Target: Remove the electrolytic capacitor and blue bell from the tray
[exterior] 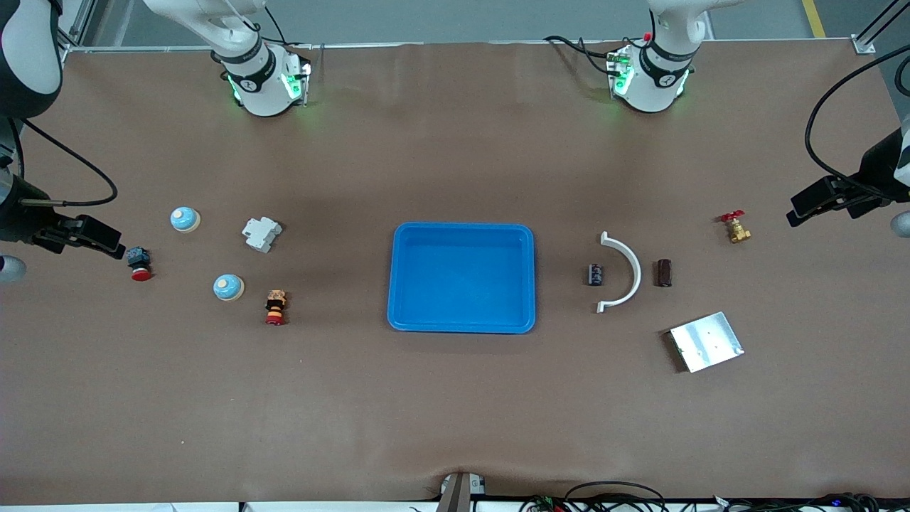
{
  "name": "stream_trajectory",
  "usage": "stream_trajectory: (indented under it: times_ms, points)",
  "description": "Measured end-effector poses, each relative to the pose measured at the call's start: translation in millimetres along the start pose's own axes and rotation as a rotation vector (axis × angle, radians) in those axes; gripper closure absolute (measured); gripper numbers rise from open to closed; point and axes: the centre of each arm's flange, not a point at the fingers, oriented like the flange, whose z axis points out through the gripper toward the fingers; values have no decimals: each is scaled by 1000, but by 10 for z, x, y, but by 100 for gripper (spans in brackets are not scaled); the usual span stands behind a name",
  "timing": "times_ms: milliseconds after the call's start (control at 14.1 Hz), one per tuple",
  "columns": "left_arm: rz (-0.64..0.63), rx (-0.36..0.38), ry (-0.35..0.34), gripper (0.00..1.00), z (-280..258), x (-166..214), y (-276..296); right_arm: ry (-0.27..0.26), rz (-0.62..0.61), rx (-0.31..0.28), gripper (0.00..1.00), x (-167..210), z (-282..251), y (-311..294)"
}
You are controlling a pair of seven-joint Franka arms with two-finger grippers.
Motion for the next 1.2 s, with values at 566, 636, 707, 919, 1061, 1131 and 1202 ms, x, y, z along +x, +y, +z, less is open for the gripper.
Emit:
stream_trajectory:
  times_ms: [566, 636, 707, 919, 1061, 1131, 1202]
  points:
    - [-14, 7, 2, 0, -3, 10, -63, -32, -18, 17, 0, -29, -49, 405]
    - [-16, 7, 2, 0, -3, 12, -79, -37, -20, 17, 0, -61, -98, 397]
    - [-18, 7, 2, 0, -4, 13, -87, -37, -22, 16, 0, -104, -161, 388]
    - [-18, 7, 2, 0, -4, 14, -90, -36, -26, 15, 0, -206, -263, 365]
    - [-19, 7, 2, 0, -4, 14, -93, -45, -27, 15, 0, -234, -230, 361]
    - [-20, 7, 2, 0, -4, 15, -99, -51, -29, 15, 0, -237, -203, 362]
    - [-22, 8, 2, 0, -4, 16, -109, -56, -33, 15, 0, -239, -174, 370]
